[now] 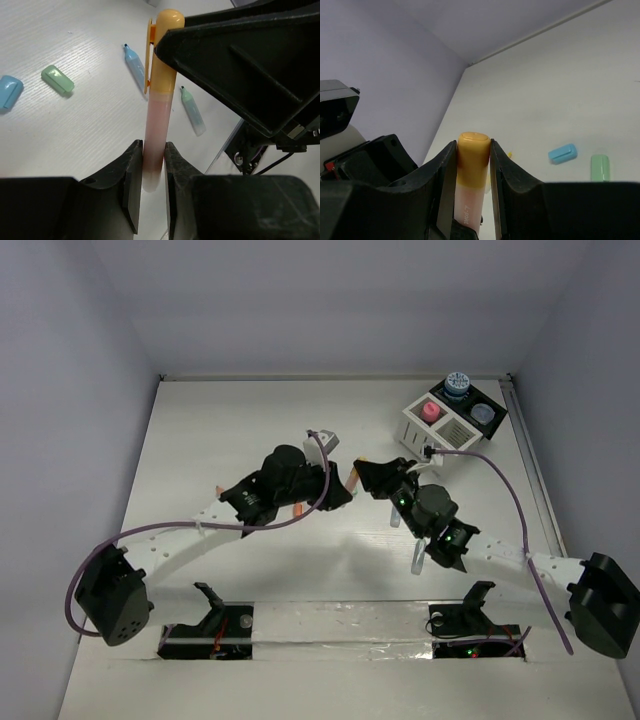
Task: Sort the stationery into containers
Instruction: Close the pen cap on the pen.
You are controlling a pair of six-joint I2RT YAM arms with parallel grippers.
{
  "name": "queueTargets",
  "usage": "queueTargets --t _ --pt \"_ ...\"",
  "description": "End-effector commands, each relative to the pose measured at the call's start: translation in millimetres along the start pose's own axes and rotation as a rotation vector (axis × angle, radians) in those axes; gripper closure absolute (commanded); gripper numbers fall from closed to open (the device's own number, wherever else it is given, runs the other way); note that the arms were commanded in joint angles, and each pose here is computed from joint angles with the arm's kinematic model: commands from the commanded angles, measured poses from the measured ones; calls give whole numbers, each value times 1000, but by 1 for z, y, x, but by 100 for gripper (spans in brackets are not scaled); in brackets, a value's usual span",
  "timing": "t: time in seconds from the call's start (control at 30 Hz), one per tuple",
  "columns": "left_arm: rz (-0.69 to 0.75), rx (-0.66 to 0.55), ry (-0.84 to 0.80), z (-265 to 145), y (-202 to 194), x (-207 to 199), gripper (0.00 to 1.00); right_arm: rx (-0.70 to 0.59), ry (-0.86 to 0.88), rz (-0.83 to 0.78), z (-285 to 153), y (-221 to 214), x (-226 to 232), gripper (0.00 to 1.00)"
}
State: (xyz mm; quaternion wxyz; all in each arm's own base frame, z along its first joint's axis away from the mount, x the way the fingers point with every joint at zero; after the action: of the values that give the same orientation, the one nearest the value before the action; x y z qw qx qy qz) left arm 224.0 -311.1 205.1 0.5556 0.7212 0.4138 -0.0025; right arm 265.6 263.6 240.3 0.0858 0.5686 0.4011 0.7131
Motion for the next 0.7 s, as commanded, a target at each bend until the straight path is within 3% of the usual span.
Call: queueTargets --t 0.0,0.13,0.23,0.43,0.67 --pt "90 -862 -22 -89 242 -39 100 592 -20 -114 -73 -135 -38 100" --pt "101 -834 -59 -84 237 -44 100 557 -34 -121 -69 -126 -35 100" --pt "75 -754 -85 -64 210 -39 100 458 -47 -140 -54 -102 -23 100" --pt "30 -510 -116 -32 116 -34 100 286 -10 -189 -17 -47 22 100" --pt "18 -432 -105 -38 68 -26 97 221 -6 -223 2 -17 33 100"
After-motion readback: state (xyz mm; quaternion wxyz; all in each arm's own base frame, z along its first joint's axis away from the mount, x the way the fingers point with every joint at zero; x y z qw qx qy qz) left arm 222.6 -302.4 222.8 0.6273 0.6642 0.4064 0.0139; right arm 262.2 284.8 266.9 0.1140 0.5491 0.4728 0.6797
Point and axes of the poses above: each gripper's point midway between its finger pads, its own z axis out along the fingers, its own x axis along the line the jaws close on, y = z × x, the point moved 1 cm from there along -z, back along the fingers, and after that the axes turned 3 degrees about z, right-handed, at the moved point
